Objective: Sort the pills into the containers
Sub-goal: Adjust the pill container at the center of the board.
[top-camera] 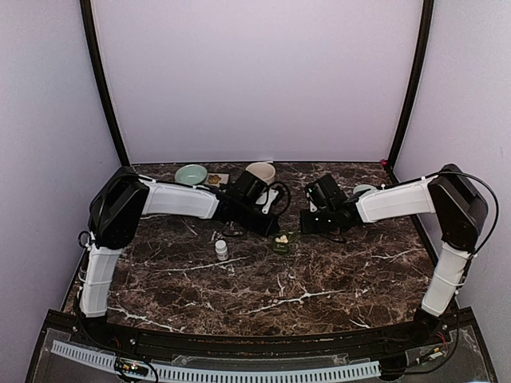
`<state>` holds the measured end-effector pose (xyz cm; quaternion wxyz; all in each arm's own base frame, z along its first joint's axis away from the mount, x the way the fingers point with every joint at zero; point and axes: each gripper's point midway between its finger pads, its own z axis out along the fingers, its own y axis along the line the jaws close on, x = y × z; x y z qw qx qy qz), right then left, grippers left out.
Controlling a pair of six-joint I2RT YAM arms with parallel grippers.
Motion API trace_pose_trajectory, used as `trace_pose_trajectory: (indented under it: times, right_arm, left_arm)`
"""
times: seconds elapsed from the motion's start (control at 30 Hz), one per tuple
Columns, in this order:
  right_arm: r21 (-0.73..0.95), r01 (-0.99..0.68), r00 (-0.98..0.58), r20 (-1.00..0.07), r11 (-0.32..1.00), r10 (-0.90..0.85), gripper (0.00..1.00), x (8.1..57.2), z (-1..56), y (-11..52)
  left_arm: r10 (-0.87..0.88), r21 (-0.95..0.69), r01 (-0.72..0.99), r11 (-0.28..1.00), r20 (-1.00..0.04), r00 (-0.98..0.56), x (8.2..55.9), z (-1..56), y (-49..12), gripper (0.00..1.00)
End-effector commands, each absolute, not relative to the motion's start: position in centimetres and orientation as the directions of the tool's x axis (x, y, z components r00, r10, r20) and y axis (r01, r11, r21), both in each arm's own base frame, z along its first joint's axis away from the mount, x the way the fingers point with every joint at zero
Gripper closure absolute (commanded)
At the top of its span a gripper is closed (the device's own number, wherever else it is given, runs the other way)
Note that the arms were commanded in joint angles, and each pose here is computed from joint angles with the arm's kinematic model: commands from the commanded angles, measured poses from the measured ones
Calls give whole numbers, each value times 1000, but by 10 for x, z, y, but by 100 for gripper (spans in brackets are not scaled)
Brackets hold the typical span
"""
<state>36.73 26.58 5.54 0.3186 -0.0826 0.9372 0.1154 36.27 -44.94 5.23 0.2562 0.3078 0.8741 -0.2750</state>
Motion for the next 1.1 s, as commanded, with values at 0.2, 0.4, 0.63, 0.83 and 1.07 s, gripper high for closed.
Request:
trace_pose_trajectory:
  times: [0.2, 0.4, 0.63, 0.83, 1.07]
  right_arm:
    - [197, -225, -762, -645, 954, -47, 100, 367, 71, 270]
    - [209, -222, -765, -642, 952, -38, 100, 364, 71, 271]
    - [218, -220, -771, -636, 951, -33, 100, 359, 69, 274]
    - [231, -223, -777, -629, 947, -29, 100, 355, 68, 278]
    - [239, -223, -781, -624, 945, -26, 100, 351, 66, 283]
  left_arm:
    - [329, -322, 693, 645, -701, -632, 359, 105, -449, 96]
    - [319, -296, 670, 681, -703, -636, 355, 99, -432, 96]
    - [323, -292, 647, 704, -680, -658, 348, 83, -420, 98]
    - [327, -300, 643, 705, -666, -670, 345, 74, -419, 100]
    - [333, -312, 644, 699, -655, -679, 343, 66, -420, 100]
